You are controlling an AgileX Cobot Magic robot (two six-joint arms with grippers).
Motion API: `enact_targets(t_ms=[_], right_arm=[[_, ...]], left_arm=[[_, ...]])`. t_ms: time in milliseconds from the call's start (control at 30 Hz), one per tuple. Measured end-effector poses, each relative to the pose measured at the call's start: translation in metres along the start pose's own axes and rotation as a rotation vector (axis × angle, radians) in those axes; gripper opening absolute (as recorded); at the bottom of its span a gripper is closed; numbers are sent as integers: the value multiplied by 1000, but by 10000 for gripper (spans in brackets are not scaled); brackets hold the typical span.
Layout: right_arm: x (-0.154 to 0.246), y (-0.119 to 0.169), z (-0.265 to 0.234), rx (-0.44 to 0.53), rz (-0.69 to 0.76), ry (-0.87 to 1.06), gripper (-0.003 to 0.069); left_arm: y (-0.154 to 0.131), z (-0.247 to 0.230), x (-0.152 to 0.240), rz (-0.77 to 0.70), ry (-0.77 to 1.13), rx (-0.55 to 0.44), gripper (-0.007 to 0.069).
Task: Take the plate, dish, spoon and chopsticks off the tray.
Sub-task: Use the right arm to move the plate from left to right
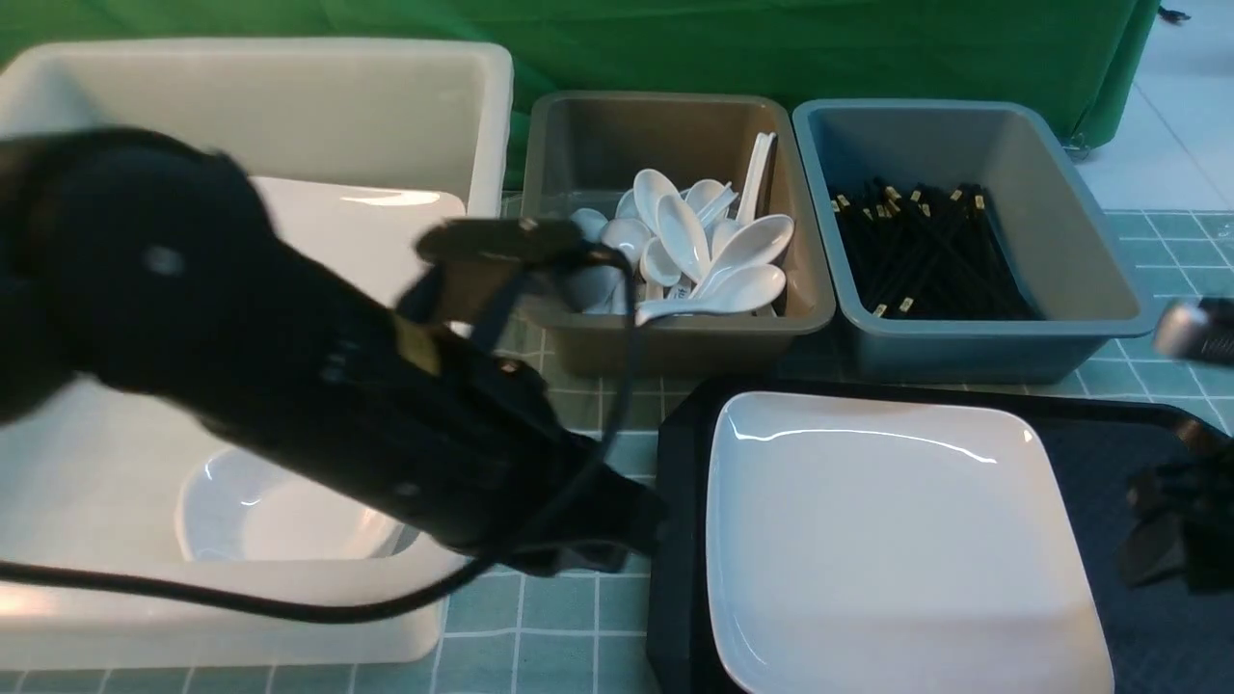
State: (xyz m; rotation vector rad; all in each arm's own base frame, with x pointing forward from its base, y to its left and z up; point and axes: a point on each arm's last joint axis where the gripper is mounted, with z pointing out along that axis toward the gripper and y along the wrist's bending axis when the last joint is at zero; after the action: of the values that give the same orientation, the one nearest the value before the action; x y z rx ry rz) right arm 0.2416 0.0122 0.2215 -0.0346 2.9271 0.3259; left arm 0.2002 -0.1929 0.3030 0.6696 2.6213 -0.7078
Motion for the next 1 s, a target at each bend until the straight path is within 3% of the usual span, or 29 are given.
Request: enact_targets(t_ms=[100, 267, 333, 467, 700, 867, 967, 1000], right_arm=[[-4, -7, 28, 4, 32, 13, 483], [-11, -12, 59, 10, 56, 53, 466], [-11, -14, 67, 12, 60, 74, 421], [-12, -11, 72, -19, 78, 91, 153], [-11, -23, 62, -2, 137, 69, 150], [-5, -48, 44, 61, 232, 49, 147], [-2, -52, 42, 74, 245, 75, 209], [0, -52, 42, 74, 245, 92, 306]], left_arm=[[4, 25, -3, -22, 51, -8, 10], [11, 45, -4, -43, 106, -25, 10], [12, 49, -4, -46, 112, -28, 10], [13, 53, -7, -49, 87, -31, 10], [13, 54, -7, -46, 80, -26, 10], [11, 54, -7, -20, 81, -10, 11], [9, 54, -9, -4, 59, 15, 13], [5, 56, -12, 26, 29, 31, 19]])
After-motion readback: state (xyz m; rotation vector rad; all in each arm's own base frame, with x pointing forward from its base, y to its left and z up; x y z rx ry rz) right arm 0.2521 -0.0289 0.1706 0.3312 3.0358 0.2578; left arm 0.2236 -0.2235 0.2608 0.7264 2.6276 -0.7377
